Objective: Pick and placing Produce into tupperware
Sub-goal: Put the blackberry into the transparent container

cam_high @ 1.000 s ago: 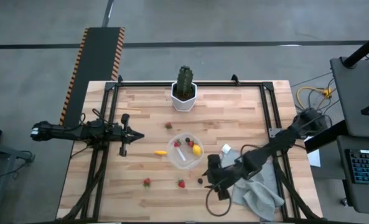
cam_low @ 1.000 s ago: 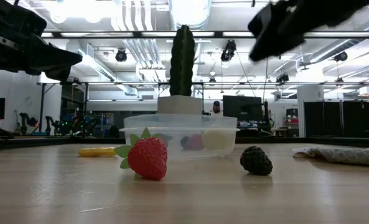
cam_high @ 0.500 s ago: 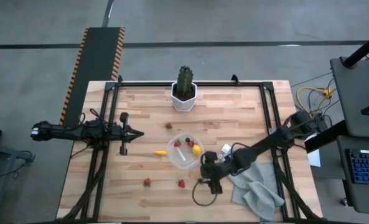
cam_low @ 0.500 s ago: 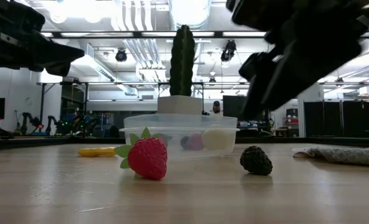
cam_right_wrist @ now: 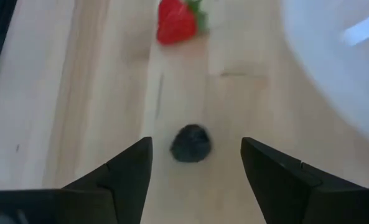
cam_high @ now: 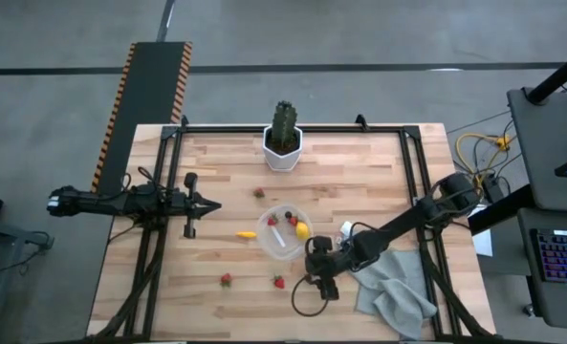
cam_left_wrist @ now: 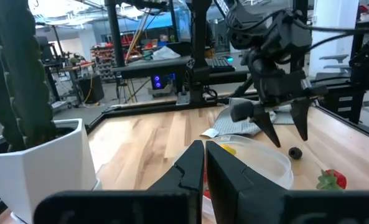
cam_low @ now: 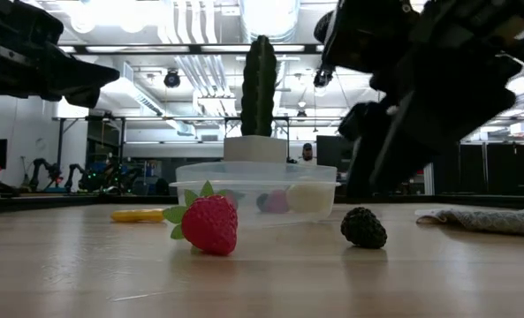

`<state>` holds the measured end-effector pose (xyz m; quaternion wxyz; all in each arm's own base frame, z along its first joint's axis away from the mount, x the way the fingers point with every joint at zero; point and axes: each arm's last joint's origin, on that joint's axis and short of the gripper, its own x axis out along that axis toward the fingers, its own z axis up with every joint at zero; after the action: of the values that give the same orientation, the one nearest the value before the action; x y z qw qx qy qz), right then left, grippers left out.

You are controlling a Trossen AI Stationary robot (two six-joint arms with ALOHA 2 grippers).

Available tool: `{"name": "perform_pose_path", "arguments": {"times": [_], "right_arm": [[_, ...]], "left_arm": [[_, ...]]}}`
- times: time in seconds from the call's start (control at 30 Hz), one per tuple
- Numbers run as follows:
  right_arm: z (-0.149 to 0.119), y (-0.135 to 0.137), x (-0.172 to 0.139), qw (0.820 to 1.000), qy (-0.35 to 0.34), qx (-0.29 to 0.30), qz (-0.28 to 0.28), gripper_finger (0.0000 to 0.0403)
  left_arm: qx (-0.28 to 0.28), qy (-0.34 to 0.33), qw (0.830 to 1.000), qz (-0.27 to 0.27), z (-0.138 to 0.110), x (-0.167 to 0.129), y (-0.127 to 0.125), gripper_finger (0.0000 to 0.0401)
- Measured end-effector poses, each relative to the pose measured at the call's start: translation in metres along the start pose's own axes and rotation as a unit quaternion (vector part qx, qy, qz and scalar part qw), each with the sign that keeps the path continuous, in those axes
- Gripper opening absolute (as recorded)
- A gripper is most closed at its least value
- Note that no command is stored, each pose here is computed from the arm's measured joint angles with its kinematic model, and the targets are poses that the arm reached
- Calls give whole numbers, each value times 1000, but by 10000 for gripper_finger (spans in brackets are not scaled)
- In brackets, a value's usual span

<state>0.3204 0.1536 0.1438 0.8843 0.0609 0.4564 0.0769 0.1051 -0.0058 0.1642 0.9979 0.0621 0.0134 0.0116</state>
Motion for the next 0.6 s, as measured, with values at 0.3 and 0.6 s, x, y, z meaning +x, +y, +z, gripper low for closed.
{"name": "perform_pose_path", "arguments": {"times": [0.3, 0.6], "right_arm": [[-2, 2, 12, 999, -1, 5, 32, 235], [-2, 2, 13, 1000, -1, 0, 29, 233]], "left_arm": [[-3, 3, 1000, -1, 0, 0, 0, 0], [-5, 2, 1000, -3, 0, 0, 0, 0]]}}
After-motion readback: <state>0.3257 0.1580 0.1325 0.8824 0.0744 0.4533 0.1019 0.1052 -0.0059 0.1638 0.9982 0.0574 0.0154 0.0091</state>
